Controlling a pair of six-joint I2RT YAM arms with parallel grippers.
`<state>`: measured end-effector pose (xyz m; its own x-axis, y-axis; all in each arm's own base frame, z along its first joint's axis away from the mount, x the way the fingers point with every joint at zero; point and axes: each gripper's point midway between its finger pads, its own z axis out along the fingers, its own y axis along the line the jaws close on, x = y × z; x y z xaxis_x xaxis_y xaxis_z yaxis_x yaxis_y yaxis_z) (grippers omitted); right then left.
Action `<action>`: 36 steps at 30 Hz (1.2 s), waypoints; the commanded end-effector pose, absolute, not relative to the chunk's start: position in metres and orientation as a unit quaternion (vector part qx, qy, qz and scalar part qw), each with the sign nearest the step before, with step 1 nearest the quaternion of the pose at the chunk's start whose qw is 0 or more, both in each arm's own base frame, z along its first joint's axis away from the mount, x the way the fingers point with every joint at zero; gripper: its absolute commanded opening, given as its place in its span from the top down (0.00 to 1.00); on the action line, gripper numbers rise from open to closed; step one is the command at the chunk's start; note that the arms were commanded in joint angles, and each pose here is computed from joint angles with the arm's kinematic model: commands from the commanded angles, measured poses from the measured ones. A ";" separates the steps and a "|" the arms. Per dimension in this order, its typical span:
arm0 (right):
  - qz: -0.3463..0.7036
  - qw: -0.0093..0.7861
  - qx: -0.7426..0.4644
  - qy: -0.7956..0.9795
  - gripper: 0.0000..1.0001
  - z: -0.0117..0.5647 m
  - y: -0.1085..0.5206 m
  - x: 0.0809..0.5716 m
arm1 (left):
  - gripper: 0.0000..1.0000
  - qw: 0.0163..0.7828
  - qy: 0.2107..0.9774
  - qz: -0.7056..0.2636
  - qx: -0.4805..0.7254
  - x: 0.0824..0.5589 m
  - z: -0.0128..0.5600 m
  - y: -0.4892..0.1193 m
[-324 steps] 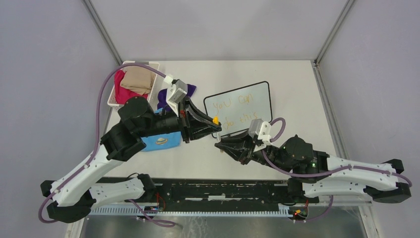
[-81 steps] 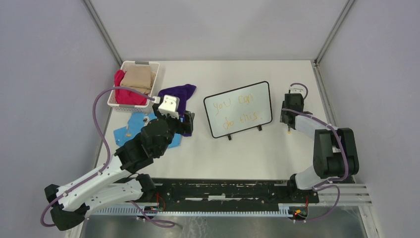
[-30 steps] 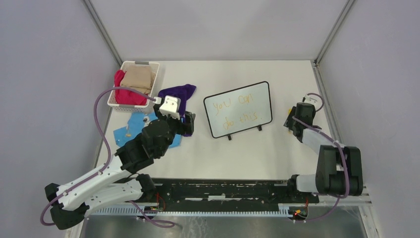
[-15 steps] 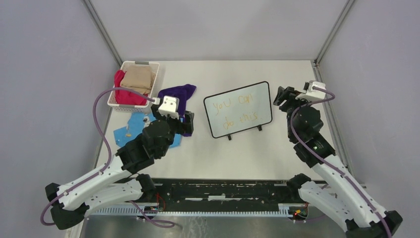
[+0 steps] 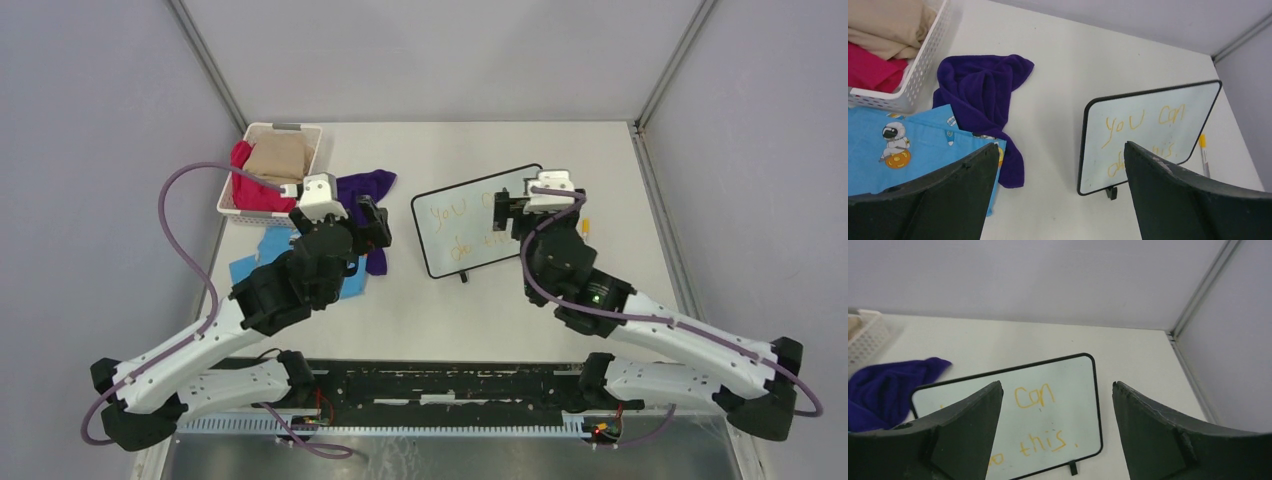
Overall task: Write a sentence on the whiteboard
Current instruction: Reset both arms
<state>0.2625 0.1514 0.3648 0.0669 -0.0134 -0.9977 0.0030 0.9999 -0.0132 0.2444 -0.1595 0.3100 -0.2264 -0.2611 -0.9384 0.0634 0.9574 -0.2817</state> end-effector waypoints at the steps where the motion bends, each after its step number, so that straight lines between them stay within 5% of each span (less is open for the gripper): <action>1: -0.077 0.721 0.052 0.687 0.07 0.371 0.137 0.267 | 0.00 0.622 0.751 -0.118 -0.188 0.248 0.330 -0.136; 12: -0.070 0.734 0.004 0.676 0.02 0.383 0.162 0.281 | 0.00 0.688 0.706 -0.123 -0.113 0.246 0.428 -0.127; 21: 0.065 0.825 -0.010 0.561 0.02 0.501 0.160 0.257 | 0.00 0.778 0.578 -0.215 0.115 0.205 0.537 -0.153; 28: 0.037 0.844 -0.015 0.535 0.02 0.564 0.175 0.243 | 0.00 0.798 0.568 -0.199 -0.005 0.227 0.558 -0.138; 36: -0.005 0.807 0.020 0.590 0.02 0.547 0.205 0.240 | 0.00 0.758 0.627 -0.171 -0.051 0.260 0.549 -0.165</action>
